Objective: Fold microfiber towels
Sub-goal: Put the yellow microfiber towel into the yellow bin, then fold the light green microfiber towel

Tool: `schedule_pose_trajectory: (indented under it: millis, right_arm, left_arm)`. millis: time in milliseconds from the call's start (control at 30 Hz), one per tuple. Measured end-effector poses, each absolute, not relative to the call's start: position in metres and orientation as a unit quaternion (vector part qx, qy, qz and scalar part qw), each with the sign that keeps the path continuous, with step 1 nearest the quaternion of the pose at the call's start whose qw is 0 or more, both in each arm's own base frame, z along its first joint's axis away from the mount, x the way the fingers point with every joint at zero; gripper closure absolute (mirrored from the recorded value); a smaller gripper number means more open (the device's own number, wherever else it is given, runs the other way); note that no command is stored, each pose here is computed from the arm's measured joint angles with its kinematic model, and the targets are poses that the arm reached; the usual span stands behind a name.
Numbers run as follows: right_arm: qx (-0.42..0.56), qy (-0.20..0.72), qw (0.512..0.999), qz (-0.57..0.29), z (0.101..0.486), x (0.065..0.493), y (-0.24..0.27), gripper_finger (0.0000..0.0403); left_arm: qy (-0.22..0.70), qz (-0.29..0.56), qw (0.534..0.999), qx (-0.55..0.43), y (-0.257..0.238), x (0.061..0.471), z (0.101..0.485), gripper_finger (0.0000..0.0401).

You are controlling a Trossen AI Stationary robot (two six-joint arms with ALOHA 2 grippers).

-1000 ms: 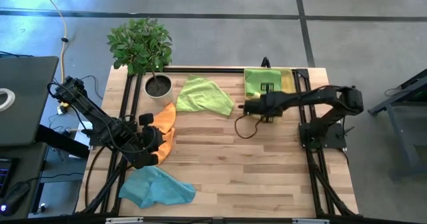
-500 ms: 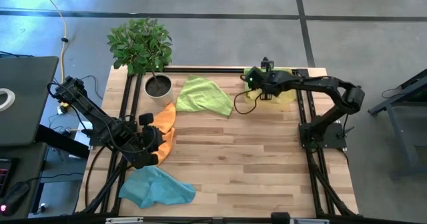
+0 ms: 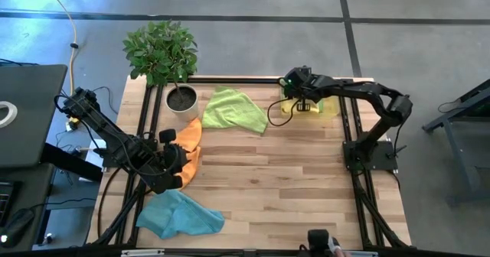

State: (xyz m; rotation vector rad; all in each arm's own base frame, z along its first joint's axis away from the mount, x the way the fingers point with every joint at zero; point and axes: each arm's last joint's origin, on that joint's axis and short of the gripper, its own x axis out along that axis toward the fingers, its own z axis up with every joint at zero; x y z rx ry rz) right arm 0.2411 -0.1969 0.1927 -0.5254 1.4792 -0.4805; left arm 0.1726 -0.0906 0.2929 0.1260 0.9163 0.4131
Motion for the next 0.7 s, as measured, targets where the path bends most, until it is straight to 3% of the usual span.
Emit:
schedule_pose_trajectory:
  millis: [167,300,567,700]
  right_arm:
    - [-0.233,0.655,0.688,-0.207,0.186,0.245,-0.2,0.0315]
    - [-0.263,0.644,0.667,-0.268,0.191,0.249,-0.204,0.028]
    - [-0.29,0.622,0.633,-0.358,0.21,0.263,-0.197,0.0274]
    - [-0.258,0.583,0.672,-0.378,0.217,0.279,-0.178,0.0274]
  left_arm:
    - [0.439,0.198,0.874,0.061,-0.09,0.172,0.293,0.0291]
    - [0.442,0.195,0.873,0.071,-0.09,0.173,0.293,0.0291]
    - [0.437,0.227,0.868,0.064,-0.079,0.178,0.293,0.0291]
    - [0.442,0.236,0.862,0.07,-0.072,0.181,0.293,0.0291]
